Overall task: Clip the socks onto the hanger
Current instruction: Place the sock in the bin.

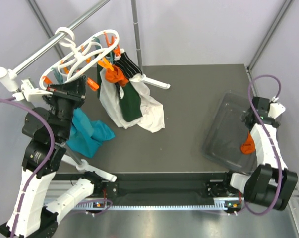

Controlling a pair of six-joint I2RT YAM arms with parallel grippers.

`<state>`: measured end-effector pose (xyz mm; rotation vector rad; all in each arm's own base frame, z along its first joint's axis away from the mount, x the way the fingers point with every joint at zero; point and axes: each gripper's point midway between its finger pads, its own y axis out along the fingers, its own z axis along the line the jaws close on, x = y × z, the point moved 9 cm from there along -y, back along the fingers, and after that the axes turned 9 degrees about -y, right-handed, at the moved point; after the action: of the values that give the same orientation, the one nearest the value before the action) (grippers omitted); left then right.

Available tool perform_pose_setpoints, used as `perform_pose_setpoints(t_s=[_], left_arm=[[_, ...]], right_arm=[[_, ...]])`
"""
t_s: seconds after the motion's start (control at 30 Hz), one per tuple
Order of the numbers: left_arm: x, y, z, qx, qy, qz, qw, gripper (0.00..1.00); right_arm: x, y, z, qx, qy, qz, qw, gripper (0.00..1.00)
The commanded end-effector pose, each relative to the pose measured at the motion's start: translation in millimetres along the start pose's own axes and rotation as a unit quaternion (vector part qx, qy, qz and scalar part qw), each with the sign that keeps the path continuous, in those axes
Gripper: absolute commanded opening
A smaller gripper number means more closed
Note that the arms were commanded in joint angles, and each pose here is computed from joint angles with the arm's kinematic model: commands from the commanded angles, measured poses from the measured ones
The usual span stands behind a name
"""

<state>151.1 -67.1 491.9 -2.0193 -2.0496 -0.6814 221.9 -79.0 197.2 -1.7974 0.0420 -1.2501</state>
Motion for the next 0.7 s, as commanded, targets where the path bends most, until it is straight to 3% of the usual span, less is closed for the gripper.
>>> perform_pose_setpoints(t_s=[0.0,0.53,0.67], left_arm=[[-22,-6,18,0.028,0.010,0.080,0.996,0.00],[-23,-7,19,0.034,0.013,0.085,0.996,0.00],[-24,-6,20,0.035,0.016,0.087,0.995,0.00]], right_arm=[[11,8,-7,-0.074,-0.022,-0.029,0.997,0.84],[-40,63,-13,-0.082,0.017,0.048,0.995,0.70],[-47,68,-6,-0.064,0.046,0.067,0.995,0.60]])
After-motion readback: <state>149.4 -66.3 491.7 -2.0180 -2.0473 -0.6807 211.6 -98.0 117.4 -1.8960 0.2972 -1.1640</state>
